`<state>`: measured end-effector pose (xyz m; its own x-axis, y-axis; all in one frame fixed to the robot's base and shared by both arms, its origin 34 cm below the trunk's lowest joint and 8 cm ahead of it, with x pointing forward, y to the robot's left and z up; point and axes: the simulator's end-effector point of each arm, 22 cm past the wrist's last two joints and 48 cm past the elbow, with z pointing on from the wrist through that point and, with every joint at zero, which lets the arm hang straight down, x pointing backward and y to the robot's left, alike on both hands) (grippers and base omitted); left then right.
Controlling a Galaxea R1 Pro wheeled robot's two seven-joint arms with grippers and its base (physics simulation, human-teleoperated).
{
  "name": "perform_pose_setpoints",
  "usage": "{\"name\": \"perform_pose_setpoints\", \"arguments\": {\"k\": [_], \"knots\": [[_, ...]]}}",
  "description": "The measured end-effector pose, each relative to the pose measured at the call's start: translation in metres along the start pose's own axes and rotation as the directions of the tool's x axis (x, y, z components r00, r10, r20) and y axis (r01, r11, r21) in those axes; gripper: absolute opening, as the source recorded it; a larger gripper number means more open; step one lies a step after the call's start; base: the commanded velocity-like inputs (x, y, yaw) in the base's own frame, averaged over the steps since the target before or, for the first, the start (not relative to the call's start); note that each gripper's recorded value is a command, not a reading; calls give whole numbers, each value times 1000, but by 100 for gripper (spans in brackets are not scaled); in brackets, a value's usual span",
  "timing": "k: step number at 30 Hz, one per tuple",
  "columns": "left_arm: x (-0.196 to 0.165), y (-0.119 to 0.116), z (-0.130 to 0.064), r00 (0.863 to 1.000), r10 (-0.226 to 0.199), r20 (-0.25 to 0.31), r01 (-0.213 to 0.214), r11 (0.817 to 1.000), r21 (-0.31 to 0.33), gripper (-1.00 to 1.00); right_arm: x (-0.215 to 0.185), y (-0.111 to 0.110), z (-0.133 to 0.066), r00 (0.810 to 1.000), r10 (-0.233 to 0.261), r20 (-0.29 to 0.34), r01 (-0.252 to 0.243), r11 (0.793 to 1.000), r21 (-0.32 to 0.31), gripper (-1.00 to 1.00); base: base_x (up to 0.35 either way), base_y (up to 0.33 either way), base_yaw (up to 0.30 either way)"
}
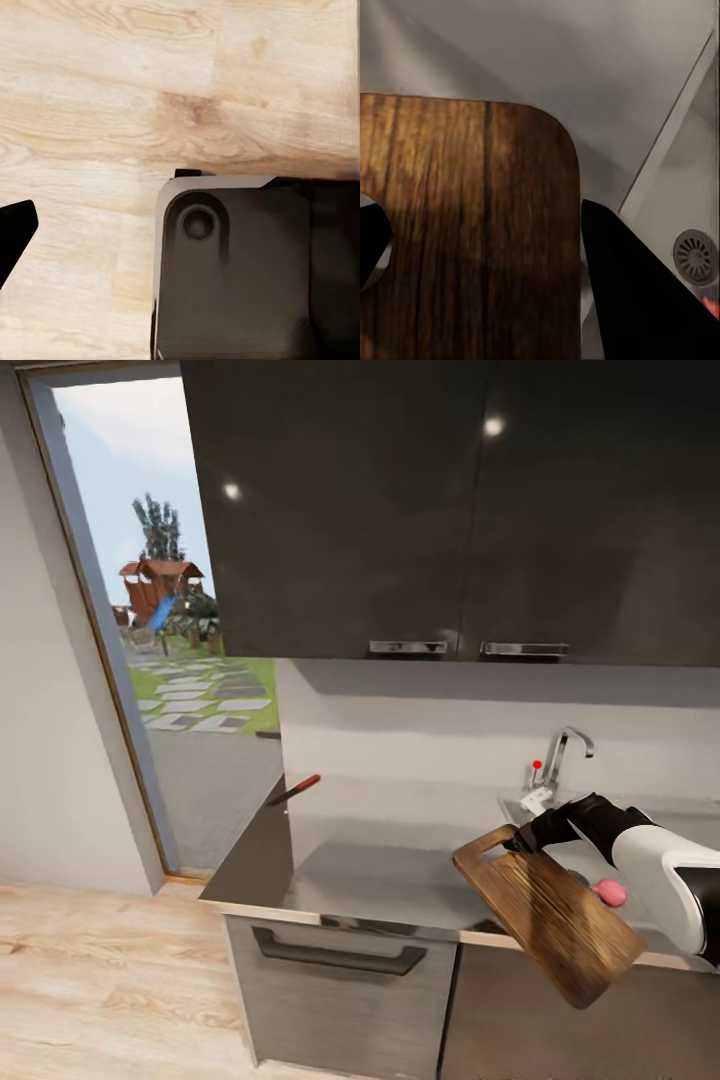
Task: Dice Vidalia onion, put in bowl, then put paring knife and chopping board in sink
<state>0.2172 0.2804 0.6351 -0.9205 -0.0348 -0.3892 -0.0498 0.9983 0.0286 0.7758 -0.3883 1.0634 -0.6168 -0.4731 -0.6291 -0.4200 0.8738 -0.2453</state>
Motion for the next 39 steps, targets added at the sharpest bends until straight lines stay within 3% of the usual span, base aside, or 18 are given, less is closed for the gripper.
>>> {"name": "perform_pose_setpoints", "arguments": {"k": [4,7,9,26,39], "knots": [[24,1,-5,999,1,-50,-1,1000,-2,100,-3,0,-2,1000,-1,5,1,1000,1,-100,0,0,-214],[57,2,-14,992,1,-124,-2,1000,-4,100,-4,1,-4,1000,-2,8,2,1000,2,-100,0,0,-214],[63,3,-16,991,1,-137,-2,1000,-6,100,-5,0,-5,1000,-2,10,2,1000,3,-100,0,0,-214],[58,3,-14,993,1,-121,-1,1000,-6,100,-12,-2,-15,1000,-5,27,4,1000,11,-100,0,0,-214],[57,3,-14,993,0,-118,-1,1000,-6,100,-14,-1,-16,1000,-6,30,6,1000,11,-100,0,0,-22]]}}
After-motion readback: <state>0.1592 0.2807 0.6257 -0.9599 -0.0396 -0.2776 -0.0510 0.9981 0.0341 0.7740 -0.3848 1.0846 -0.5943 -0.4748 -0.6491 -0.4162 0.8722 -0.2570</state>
